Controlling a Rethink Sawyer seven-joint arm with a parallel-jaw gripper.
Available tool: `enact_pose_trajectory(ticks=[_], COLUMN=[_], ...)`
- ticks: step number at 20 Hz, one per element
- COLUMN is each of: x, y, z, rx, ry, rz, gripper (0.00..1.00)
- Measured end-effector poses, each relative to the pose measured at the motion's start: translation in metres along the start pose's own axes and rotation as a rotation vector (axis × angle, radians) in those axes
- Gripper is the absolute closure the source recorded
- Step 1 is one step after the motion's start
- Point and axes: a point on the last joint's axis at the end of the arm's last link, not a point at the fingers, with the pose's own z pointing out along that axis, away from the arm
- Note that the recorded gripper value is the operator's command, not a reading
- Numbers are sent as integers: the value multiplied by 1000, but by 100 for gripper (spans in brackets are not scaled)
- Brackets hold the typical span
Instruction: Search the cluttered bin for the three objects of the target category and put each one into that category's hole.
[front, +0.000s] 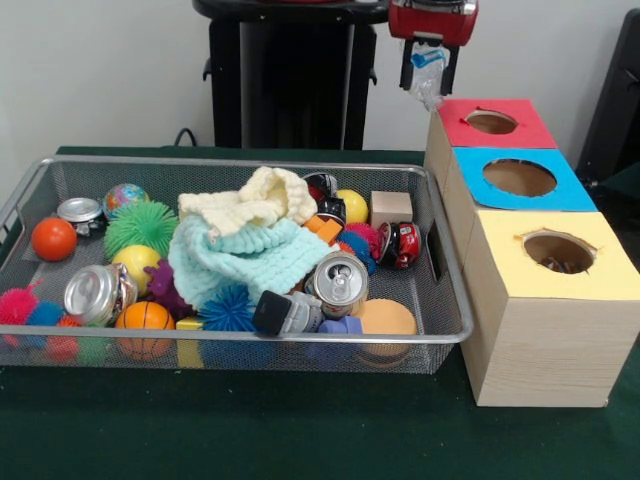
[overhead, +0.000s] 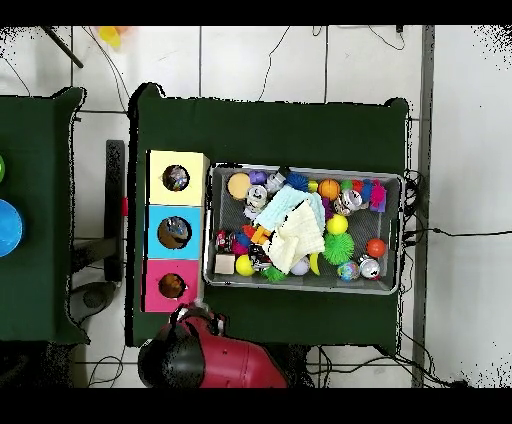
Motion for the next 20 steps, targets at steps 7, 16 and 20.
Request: enact_pose_trajectory(ticks=[7, 16, 20], x=[11, 23, 12], y=[20, 39, 33], z=[-10, -36, -46], rx=[5, 1, -3], ry=[-7, 53, 78], rz=[5, -12, 16], gripper=[100, 100, 100])
